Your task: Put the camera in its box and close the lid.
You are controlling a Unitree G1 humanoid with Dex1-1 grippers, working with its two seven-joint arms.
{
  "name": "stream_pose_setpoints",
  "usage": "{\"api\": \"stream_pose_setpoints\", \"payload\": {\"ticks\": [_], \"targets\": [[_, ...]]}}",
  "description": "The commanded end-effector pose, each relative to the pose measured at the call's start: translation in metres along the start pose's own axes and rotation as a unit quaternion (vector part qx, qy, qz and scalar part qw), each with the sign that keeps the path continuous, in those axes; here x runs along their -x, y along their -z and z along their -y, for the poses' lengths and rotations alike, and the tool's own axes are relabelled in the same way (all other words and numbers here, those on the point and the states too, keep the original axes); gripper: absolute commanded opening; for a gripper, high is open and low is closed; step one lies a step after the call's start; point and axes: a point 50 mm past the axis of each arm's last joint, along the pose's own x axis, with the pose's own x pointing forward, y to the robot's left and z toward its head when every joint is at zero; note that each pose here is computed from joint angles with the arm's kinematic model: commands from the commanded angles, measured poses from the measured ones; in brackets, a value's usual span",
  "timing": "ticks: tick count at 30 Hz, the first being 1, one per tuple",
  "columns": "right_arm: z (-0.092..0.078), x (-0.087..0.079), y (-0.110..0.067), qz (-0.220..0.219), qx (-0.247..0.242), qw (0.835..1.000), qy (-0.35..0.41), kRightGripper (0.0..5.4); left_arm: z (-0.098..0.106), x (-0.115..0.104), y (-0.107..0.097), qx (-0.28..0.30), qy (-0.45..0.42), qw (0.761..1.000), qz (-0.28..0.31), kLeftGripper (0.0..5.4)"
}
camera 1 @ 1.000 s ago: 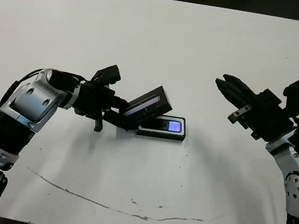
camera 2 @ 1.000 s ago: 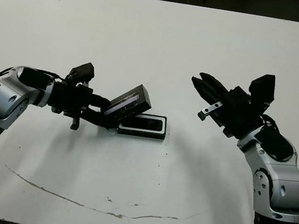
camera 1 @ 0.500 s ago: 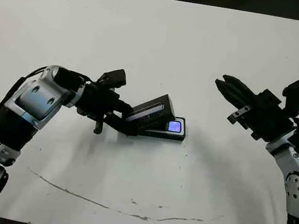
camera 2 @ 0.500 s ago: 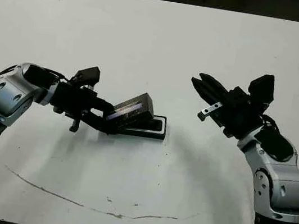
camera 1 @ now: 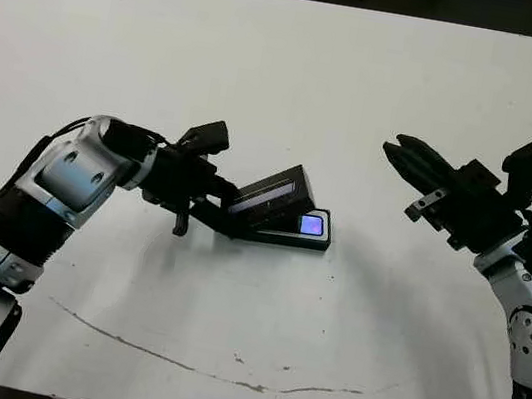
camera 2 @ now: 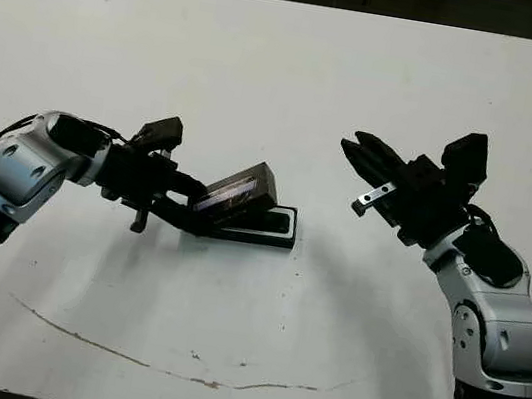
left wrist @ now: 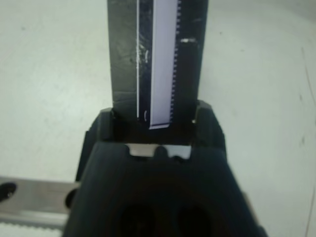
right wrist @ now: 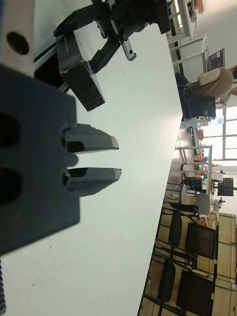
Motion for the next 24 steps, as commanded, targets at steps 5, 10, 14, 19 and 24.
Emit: {"api": "stream_pose_setpoints", "payload": {"ticks": [5,10,14,19,24], "targets": [[-0.001,0.005,0.008,-0.018,-0.008,1.0,0.002,0.0,0.005,-0.017,0.018,0.015,0.01,0.998,-0.054,1.18],[-0.001,0.004,0.009,-0.017,-0.011,1.0,0.001,0.0,0.005,-0.016,0.015,-0.012,0.024,0.998,-0.05,1.18],[-0.002,0.003,0.009,-0.02,-0.012,1.0,0.004,0.0,0.003,-0.014,0.013,-0.013,0.033,0.998,-0.056,1.18],[-0.002,0.004,0.009,-0.02,-0.018,1.0,0.005,0.0,0.002,-0.014,0.007,-0.039,0.047,0.996,-0.058,1.18],[-0.002,0.005,0.009,-0.02,-0.023,0.999,0.008,0.0,0.004,-0.025,0.005,-0.045,0.04,0.996,-0.07,1.18]]}}
